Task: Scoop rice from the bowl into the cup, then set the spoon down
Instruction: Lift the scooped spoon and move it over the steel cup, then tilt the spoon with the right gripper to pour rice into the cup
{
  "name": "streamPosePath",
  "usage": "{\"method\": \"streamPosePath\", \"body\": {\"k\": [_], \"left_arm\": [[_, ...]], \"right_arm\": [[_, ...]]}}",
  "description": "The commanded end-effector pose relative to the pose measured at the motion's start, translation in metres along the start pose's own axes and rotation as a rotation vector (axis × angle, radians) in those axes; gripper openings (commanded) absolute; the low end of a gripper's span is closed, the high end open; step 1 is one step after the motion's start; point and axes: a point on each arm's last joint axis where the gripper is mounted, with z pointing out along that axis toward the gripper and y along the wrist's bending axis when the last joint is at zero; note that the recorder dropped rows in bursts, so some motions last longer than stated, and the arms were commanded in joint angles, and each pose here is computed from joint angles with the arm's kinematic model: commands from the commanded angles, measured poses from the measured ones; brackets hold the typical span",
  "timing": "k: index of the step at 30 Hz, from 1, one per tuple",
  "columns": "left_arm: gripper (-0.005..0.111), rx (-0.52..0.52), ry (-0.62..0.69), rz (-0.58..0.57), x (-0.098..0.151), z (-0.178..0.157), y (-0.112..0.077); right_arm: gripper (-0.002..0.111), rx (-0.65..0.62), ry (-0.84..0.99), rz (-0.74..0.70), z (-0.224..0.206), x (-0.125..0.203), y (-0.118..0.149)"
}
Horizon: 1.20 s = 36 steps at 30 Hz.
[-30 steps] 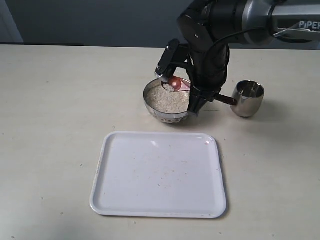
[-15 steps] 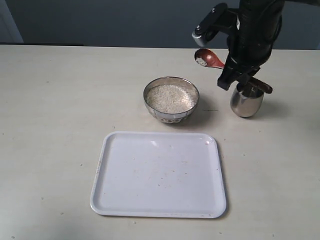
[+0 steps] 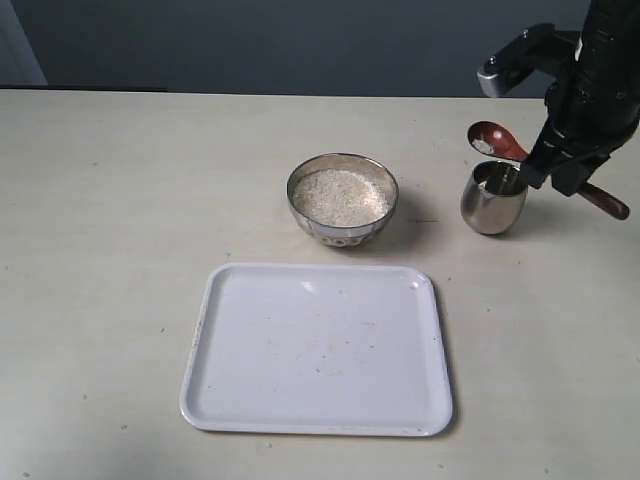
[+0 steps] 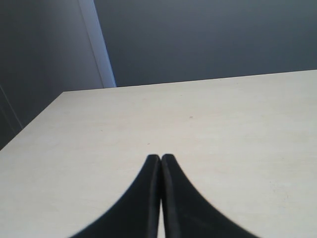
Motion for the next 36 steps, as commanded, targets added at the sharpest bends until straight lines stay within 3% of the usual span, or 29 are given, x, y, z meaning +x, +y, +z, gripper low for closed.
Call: {"method": "streamPosePath", "body": {"k": [1,15,24,32,36], "left_arm": [[0.000,0.006,-0.020,-0.008,-0.002,-0.001,0.000],[0.000,0.006,-0.020,-0.008,-0.002,-0.001,0.000],[0.000,0.006,-0.020,-0.008,-0.002,-0.001,0.000],[0.000,0.006,-0.020,-0.008,-0.002,-0.001,0.000],[0.000,0.006,-0.020,-0.008,-0.002,-0.001,0.000]], "right_arm": [[-0.001,0.007,0.020,-0.008,0.003,0.007,-0.003],[-0.001,0.041,0.030,0.019,0.022,0.009,-0.022],[-0.001,0.152,0.046,0.017,0.033,0.007,-0.032],[-0.001,0.181,0.054,-0.009,0.047,0.010,-0.024],[-0.001,0.255,0.057,-0.023,0.051,0.006,-0.017]]}}
